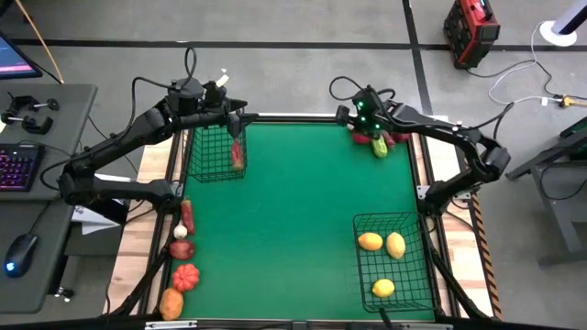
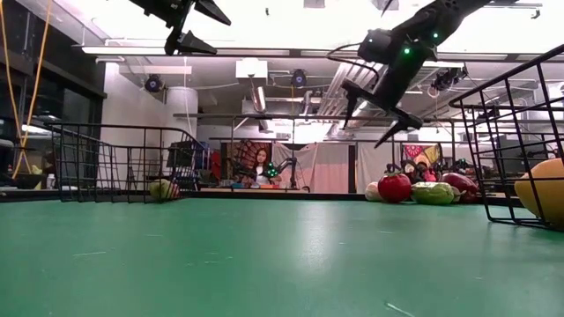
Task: Sort produce into baskets
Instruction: Put the red tomato into the bottom black wire basket
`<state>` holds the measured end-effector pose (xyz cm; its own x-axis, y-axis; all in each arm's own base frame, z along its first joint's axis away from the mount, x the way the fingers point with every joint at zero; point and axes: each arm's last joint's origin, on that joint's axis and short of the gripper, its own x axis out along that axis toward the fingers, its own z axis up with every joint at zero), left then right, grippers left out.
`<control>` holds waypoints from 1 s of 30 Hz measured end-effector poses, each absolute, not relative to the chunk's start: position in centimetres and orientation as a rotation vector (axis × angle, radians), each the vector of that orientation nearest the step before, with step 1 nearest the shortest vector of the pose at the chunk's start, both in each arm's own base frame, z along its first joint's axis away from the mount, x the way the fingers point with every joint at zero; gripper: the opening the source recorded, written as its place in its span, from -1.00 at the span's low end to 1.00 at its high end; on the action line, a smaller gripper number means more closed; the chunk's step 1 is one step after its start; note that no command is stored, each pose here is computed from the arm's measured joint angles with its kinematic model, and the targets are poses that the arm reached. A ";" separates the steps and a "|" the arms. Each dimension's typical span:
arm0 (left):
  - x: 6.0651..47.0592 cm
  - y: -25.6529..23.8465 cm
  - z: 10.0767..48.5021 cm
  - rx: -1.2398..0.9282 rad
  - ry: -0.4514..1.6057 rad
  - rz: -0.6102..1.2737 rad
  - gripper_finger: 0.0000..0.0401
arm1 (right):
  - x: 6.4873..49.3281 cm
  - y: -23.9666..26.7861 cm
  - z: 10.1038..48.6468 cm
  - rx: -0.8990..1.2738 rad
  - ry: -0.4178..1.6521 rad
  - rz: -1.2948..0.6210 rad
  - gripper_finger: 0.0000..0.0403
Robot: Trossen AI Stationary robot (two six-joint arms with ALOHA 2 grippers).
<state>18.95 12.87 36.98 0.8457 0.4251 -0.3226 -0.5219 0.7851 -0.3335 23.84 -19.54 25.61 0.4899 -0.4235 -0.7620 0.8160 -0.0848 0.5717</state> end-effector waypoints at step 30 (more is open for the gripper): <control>18.9 12.9 37.0 -0.395 0.247 0.510 0.83 | 21.2 -22.2 21.4 1.473 0.351 -1.597 0.83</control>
